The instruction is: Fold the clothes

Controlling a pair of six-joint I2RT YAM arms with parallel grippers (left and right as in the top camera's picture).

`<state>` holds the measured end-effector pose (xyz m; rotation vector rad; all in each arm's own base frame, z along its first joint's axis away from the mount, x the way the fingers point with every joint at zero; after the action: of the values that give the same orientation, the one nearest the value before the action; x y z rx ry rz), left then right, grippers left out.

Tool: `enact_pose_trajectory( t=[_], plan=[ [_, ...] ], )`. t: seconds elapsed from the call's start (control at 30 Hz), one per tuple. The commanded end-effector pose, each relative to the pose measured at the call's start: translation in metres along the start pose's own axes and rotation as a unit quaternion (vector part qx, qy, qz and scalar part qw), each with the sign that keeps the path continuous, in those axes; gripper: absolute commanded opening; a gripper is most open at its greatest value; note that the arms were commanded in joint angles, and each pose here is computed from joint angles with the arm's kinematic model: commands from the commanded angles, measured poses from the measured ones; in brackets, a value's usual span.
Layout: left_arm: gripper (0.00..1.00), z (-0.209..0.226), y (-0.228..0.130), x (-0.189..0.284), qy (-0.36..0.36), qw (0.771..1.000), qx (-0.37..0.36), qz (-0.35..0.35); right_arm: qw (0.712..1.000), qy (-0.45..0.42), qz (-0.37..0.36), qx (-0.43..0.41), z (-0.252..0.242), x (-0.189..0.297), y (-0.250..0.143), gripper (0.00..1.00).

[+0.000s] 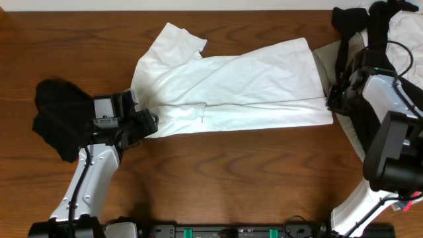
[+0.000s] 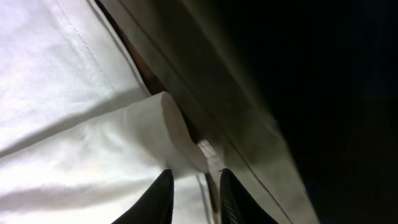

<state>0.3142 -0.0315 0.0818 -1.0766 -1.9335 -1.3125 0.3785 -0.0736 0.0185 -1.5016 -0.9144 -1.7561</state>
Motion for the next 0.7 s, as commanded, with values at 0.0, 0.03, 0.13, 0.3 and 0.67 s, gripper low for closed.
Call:
enact_pose_trajectory(
  t=[0.0,0.03,0.13,0.3,0.67],
  plan=[
    [0.41,0.003,0.005,0.001,0.013,1.0,-0.012,-0.004,1.0,0.011,0.006,0.0,0.005,-0.005,-0.002,0.24],
    [0.41,0.003,0.005,0.001,0.013,1.0,-0.012,-0.004,1.0,0.011,0.006,0.0,0.005,-0.005,-0.001,0.24],
    [0.41,0.003,0.005,0.001,0.013,1.0,-0.012,-0.004,1.0,0.012,0.005,0.0,0.005,-0.005,-0.001,0.2],
    [0.41,0.003,0.005,0.001,0.013,1.0,-0.012,-0.004,1.0,0.014,-0.002,0.001,0.006,-0.005,0.002,0.01],
    [0.41,0.004,0.005,0.001,0.016,1.0,-0.012,-0.004,0.997,0.068,-0.016,0.018,0.026,0.0,0.011,0.01]
  ],
)
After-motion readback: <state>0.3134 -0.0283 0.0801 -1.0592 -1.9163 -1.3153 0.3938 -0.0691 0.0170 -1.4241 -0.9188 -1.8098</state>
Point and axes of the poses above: each gripper's point midway between its finger pads, its own x axis back along the fingers, its own z axis along the line the jaws close on, y = z × x, the point moved 1 cm from there along x, back along the fingers, and after that the axes turned 12 degrees about -x, right-handed, at the moved point
